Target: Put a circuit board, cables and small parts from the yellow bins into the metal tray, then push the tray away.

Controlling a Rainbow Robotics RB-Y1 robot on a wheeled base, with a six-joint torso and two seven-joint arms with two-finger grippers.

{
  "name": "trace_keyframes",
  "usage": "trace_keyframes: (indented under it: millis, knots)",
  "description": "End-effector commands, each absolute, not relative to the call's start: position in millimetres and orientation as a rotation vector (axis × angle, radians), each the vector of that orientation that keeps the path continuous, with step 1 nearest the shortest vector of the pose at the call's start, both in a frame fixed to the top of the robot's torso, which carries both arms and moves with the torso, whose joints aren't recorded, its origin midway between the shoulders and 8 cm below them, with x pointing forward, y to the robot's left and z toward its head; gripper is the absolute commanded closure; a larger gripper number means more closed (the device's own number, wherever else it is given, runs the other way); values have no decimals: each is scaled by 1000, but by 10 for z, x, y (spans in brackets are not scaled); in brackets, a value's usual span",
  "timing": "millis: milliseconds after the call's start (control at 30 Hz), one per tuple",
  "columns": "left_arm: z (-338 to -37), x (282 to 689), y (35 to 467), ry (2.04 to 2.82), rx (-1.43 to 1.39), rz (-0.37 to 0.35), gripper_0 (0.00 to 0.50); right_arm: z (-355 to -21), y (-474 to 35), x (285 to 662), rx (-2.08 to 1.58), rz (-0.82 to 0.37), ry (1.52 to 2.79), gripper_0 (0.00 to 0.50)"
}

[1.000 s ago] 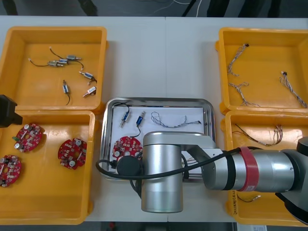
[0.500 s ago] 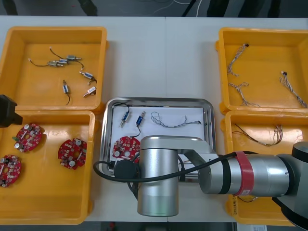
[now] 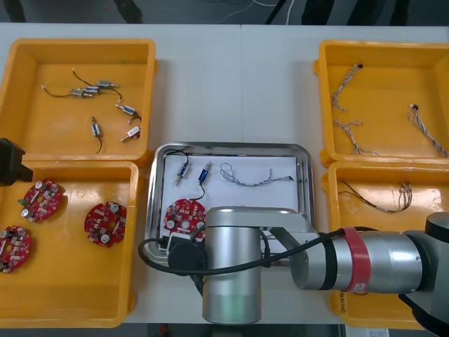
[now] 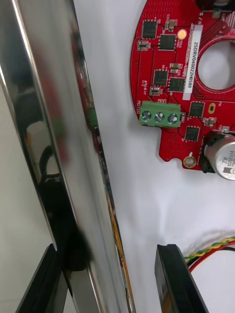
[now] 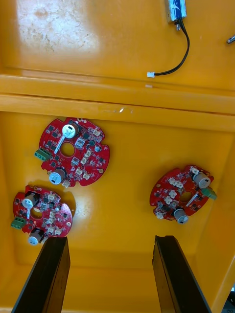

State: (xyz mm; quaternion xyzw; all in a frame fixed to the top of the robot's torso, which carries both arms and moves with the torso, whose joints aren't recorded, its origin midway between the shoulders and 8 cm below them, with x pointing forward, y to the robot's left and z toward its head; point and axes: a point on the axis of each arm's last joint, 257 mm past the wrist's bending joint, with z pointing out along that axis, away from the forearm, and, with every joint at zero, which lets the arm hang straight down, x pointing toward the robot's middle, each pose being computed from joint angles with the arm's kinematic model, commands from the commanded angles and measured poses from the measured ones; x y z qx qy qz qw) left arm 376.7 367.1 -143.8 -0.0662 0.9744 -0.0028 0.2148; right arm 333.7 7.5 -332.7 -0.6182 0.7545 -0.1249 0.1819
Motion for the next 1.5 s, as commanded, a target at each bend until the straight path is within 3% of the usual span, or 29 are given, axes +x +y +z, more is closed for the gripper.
trace_keyframes:
  millis: [33, 433, 533, 567, 600, 667, 733, 767, 1167, 1500]
  knots:
    - [-1313, 3725, 3785, 2686, -41, 75, 0, -3395, 70, 3257, -1794, -349, 2089, 0]
    - [-1313, 3725, 3785, 2686, -41, 75, 0, -3405, 34, 3303, -1775, -369, 2082, 0]
    - [-1313, 3725, 3785, 2686, -41, 75, 0, -3386, 25, 3346, -1760, -384, 2075, 155]
    - [-1313, 3725, 3785, 2686, -41, 75, 0, -3379, 25, 3360, -1755, -388, 2072, 243]
    - [-1313, 3725, 3785, 2686, -41, 75, 0, -3374, 25, 3370, -1754, -392, 2068, 286]
    - [-1313, 3725, 3785, 2686, -41, 75, 0, -3370, 25, 3377, -1750, -394, 2067, 341]
    - [-1313, 3725, 3785, 2686, -41, 75, 0, -3366, 26, 3381, -1748, -394, 2068, 353]
    - [-1313, 3725, 3785, 2686, -41, 75, 0, -3362, 25, 3382, -1748, -396, 2064, 383]
    - [-1313, 3725, 3785, 2686, -41, 75, 0, -3296, 73, 3366, -1755, -386, 2032, 410]
    - [-1313, 3725, 3785, 2686, -41, 75, 0, -3212, 98, 3377, -1793, -417, 1960, 464]
